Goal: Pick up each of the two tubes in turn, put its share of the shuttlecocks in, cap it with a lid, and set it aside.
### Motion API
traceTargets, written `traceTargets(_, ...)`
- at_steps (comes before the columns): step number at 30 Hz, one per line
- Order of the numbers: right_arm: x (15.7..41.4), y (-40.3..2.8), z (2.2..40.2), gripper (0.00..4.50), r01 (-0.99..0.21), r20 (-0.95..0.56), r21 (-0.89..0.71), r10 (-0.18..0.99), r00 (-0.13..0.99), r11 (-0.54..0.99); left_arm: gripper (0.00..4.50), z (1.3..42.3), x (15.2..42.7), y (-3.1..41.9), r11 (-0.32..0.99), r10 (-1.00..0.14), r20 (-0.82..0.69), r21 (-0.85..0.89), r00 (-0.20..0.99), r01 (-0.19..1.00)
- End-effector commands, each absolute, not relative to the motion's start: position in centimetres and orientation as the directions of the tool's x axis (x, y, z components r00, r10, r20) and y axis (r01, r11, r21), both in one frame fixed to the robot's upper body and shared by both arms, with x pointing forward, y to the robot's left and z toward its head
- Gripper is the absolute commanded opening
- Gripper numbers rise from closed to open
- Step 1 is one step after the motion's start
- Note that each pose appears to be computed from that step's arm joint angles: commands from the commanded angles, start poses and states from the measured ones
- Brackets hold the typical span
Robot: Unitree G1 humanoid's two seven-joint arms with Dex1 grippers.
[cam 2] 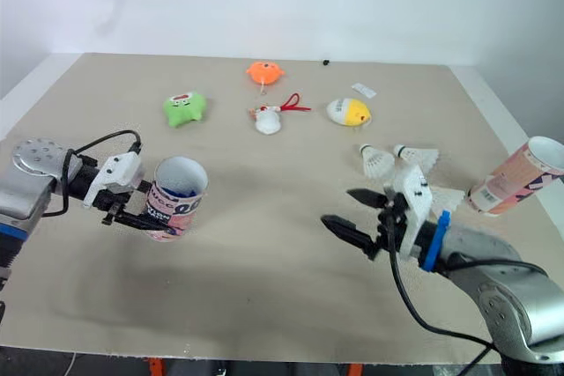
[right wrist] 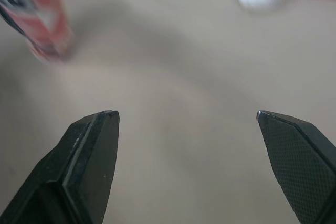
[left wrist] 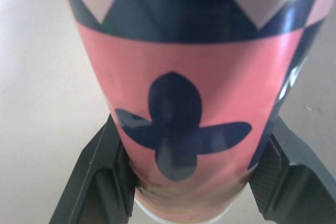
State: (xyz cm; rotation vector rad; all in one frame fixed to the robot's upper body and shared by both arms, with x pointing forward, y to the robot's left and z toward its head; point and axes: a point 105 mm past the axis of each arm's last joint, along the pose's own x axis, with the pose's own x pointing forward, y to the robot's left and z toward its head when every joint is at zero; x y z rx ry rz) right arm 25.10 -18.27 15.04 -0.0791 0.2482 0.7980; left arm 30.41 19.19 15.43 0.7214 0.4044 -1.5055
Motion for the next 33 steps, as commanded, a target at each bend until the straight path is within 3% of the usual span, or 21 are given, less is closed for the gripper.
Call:
traceTargets(1,24.6,-19.7,15.5,4.5,-0.679,-0.252,-0.038,0.651,0.716,0.733,2.42,15.3,30.5,19.0,-0.113,-0.738,-0.673,0.188,0.045,0.976)
traceTargets(8,25.5,-23.4,14.7,4.5,-0.516,-0.241,-0.036,0.494,0.836,0.856,2.42,14.4,30.5,17.3,-0.15,-0.776,-0.631,0.17,-0.009,0.974)
traceTargets(13,25.9,-23.9,13.8,4.5,-0.476,-0.258,-0.046,0.45,0.855,0.878,2.42,14.4,30.3,16.3,-0.163,-0.802,-0.596,0.167,-0.032,0.972)
traceTargets(33,36.2,-22.2,13.0,4.5,-0.265,-0.194,-0.164,0.232,0.953,0.95,2.42,14.5,30.3,16.9,-0.145,-0.76,-0.649,0.122,-0.032,0.982)
